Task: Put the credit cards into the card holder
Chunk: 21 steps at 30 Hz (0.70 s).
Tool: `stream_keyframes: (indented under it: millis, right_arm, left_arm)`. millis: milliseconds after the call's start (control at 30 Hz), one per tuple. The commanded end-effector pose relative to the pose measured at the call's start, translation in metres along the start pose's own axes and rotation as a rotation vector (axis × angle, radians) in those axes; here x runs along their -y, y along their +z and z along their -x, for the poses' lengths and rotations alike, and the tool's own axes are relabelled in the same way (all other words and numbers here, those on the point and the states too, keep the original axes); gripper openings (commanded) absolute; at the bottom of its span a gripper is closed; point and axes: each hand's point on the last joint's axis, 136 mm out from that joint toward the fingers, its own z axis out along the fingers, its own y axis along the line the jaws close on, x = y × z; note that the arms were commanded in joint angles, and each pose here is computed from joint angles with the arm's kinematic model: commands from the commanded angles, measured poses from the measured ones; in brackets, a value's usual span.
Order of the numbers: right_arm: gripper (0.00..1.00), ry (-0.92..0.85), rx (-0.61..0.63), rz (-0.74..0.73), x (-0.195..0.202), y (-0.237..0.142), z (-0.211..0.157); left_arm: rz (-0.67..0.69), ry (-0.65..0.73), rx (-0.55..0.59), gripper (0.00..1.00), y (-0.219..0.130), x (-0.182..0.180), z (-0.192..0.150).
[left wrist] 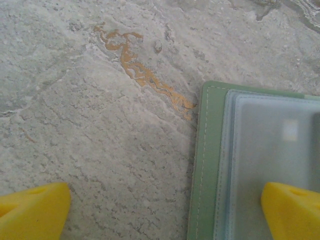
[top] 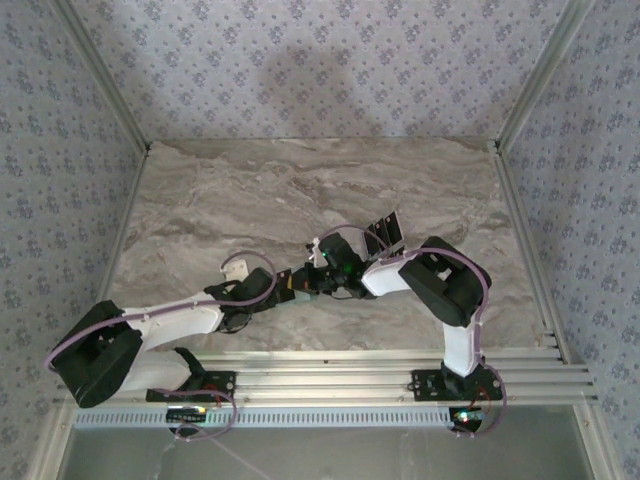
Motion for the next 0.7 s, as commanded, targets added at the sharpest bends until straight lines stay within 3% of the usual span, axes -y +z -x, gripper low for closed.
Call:
stream_keyframes:
  millis: [0, 200, 667]
  right_arm:
    - [0.00, 0.059, -0.044, -0.078, 0.028, 0.006, -0.018]
    - [0.00, 0.068, -0.046, -0.094, 0.033, 0.008, -0.019]
    - [0.00, 0.069, -0.070, -0.120, 0.034, 0.012, -0.021]
  left_arm:
    - [0.086, 0.037, -0.016, 0.99, -0.007, -0.026, -0.005]
    - [0.102, -0.033, 0.050, 1.00, -0.025, -0.042, 0.014]
    - [0.157, -0.041, -0.027, 0.99, -0.005, -0.054, -0.008]
